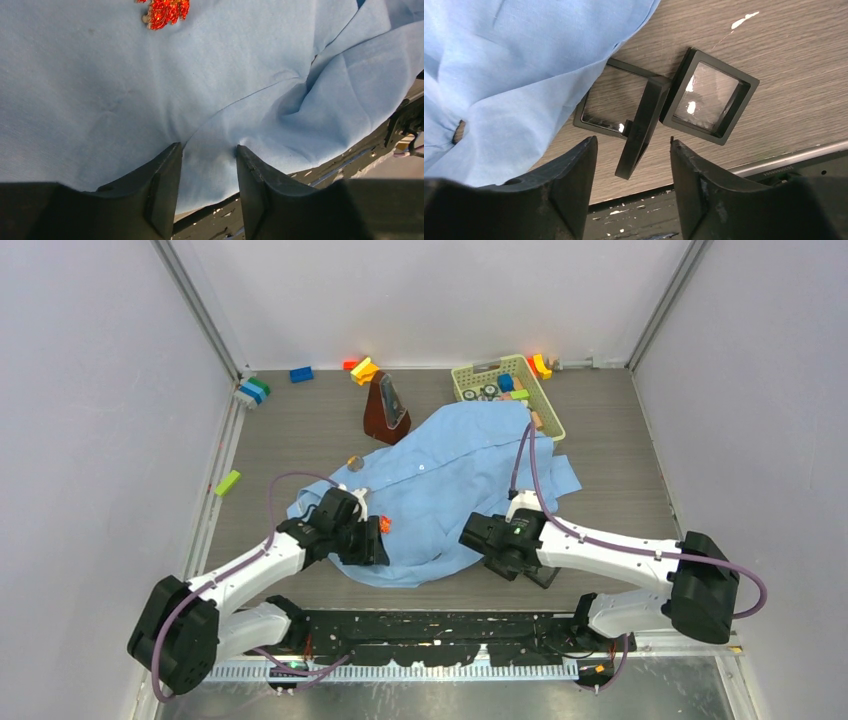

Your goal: Remove the brooch from the garment

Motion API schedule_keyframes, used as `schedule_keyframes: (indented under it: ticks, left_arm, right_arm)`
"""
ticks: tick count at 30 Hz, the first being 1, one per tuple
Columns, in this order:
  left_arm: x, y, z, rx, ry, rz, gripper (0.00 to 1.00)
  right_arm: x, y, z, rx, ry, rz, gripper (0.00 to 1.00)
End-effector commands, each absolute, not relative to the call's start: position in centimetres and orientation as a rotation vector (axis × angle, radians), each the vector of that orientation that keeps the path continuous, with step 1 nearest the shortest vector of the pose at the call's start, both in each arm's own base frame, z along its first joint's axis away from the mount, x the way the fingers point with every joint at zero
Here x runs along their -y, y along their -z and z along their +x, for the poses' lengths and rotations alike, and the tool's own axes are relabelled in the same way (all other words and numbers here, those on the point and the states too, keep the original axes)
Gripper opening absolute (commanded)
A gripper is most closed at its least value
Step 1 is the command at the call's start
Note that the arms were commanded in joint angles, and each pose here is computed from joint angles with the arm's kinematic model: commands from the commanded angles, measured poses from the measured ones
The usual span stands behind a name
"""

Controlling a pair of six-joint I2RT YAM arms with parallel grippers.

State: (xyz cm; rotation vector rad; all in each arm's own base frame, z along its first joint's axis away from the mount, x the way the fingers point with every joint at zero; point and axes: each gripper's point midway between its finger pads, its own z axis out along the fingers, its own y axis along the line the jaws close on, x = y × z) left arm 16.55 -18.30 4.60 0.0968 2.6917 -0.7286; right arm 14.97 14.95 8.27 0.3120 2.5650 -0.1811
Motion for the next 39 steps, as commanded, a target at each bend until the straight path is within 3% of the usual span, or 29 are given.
schedule_keyframes:
  ticks: [1, 5, 8, 10, 21, 29, 31, 35, 39]
  left_arm:
    - [19.0, -4.6, 16.1, -2.704, 0.79, 0.088, 0.4]
    - [19.2, -4.4, 16.1, -2.69, 0.812, 0.085, 0.17]
    - [19.1, -4.2, 16.1, -2.691, 0.802, 0.08, 0.12]
    - [18.9, -4.1, 16.1, -2.691, 0.789, 0.08, 0.11]
    - [17.8, -6.0, 17.6, -2.601, 0.697, 0.049, 0.16]
    - [17.1, -7.3, 18.4, -2.554, 0.638, 0.054, 0.22]
    - [17.0, -7.4, 18.4, -2.554, 0.628, 0.058, 0.25]
    - [16.5, -7.6, 18.7, -2.55, 0.586, 0.058, 0.37]
    - [15.7, -8.5, 19.3, -2.529, 0.523, 0.064, 0.51]
  right_arm:
    - [-15.4, -7.6, 16.0, -2.524, 0.144, 0.383, 0.55]
    - [-14.5, -7.9, 16.6, -2.515, 0.156, 0.398, 0.35]
    - [-13.3, -8.9, 18.0, -2.5, 0.16, 0.446, 0.16]
    - [-12.3, -9.9, 19.2, -2.482, 0.159, 0.473, 0.13]
    - [-4.0, -14.2, 23.4, -2.363, 0.283, 0.671, 0.17]
    - [0.6, -11.0, 23.1, -2.357, 0.414, 0.914, 0.18]
    - [1.2, -10.3, 23.1, -2.359, 0.435, 0.939, 0.2]
    - [0.8, -9.4, 23.5, -2.402, 0.395, 0.907, 0.37]
    - [-0.5, -9.7, 23.7, -2.433, 0.285, 0.862, 0.73]
